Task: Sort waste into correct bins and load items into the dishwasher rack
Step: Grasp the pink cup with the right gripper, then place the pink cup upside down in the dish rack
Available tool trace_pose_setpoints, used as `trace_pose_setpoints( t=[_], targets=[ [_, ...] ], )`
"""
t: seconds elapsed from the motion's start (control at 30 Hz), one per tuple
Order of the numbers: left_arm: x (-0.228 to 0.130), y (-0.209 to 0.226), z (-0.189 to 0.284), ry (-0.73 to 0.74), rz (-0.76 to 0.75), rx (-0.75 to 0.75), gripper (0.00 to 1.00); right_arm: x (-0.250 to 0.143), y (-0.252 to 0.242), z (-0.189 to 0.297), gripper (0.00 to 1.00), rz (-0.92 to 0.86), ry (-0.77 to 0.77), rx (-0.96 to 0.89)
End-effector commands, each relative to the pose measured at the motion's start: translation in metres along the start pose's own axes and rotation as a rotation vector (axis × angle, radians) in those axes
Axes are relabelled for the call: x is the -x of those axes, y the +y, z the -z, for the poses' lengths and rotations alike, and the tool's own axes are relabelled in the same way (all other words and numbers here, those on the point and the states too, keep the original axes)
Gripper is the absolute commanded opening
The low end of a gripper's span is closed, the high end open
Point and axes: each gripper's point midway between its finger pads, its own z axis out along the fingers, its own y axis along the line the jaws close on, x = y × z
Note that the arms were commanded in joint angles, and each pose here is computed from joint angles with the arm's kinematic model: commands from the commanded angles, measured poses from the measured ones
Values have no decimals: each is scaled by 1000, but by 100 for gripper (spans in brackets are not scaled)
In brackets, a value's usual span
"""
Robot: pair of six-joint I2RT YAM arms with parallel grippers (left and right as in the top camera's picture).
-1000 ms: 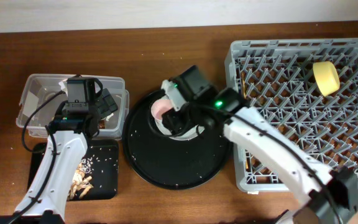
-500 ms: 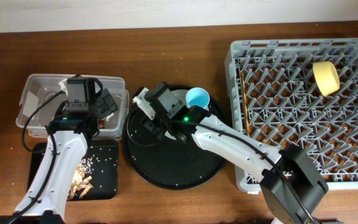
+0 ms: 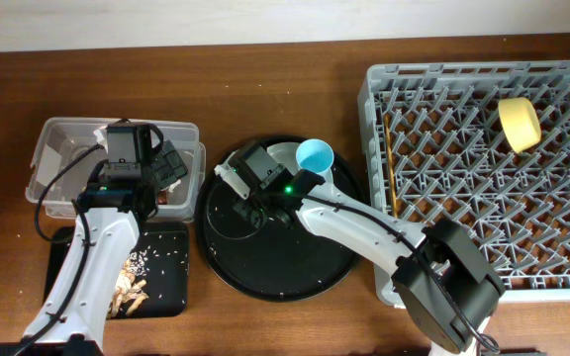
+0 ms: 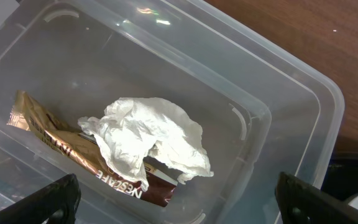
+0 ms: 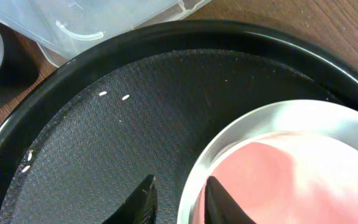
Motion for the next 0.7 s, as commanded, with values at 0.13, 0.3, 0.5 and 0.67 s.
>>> trace_pose_setpoints(
  t=[0.13,0.3,0.5,0.67],
  targets=[
    [3,3,1,-9,-12,10,99,15,-1,11,20,0,-39,-15],
    [3,3,1,-9,-12,10,99,22,-5,27,17,0,-65,-39],
    [3,3,1,-9,-12,10,99,13,-5,26,13,-1,-27,-40],
    [3,3,1,-9,-12,10,99,8,-7,26,10,-2,-7,-53]
  ],
)
